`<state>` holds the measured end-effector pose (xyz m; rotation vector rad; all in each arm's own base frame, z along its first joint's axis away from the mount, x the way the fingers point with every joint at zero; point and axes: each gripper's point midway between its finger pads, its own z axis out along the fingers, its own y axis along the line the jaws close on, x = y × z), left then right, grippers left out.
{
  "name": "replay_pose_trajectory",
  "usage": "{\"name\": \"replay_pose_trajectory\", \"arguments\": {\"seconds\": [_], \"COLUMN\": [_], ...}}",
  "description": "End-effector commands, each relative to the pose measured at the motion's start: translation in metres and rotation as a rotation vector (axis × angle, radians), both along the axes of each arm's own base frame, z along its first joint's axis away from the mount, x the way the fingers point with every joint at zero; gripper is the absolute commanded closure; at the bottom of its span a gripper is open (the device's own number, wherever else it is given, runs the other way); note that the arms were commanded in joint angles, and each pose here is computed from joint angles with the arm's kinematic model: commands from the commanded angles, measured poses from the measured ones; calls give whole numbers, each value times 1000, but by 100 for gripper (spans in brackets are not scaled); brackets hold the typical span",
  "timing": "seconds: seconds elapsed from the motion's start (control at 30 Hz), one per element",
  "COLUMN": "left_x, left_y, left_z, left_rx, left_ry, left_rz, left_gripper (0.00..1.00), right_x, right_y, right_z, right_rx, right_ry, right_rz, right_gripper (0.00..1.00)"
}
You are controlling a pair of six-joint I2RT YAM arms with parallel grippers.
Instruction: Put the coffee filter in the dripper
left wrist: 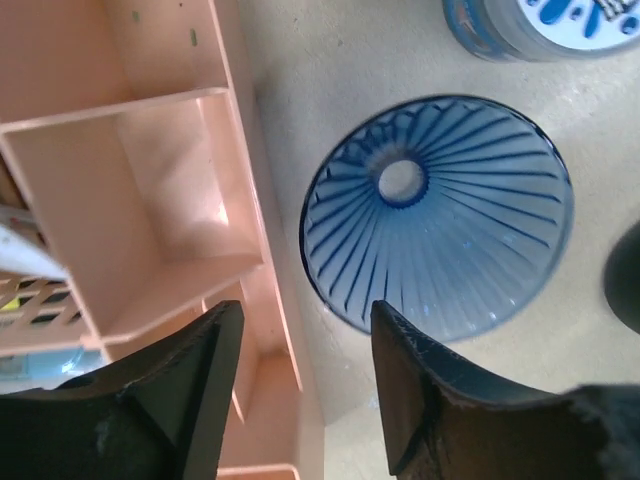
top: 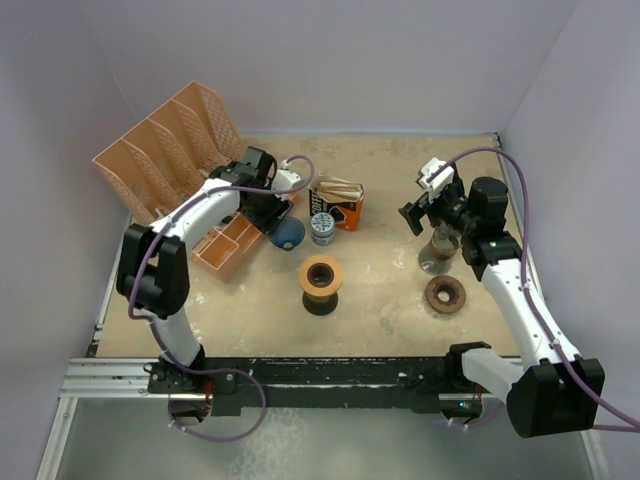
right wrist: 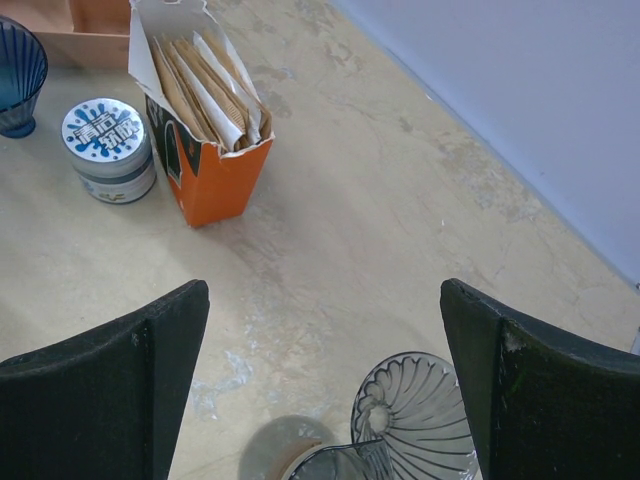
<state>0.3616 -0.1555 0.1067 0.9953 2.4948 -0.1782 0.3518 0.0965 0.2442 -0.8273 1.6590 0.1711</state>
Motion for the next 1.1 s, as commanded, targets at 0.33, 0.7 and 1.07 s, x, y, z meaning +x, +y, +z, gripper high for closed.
{"name": "replay_pose_trajectory", "arguments": {"seconds": [0.33, 0.7, 1.07], "left_x": [40, 34, 16], "left_y": [-24, -25, -24], "left_z": [-9, -23, 12], "left_rx": [-105, -98, -118], "left_ry": [33, 90, 83], "left_rz": [39, 36, -15], "left_gripper": [64, 83, 100], "right_x": [3, 3, -3], "right_y": [3, 7, 16], "right_z": [-1, -1, 10], "right_rx": [-1, 4, 2], "right_ry": [-17, -9, -52], "right_rz": [22, 45, 116], "right_gripper": [0, 0, 0]}}
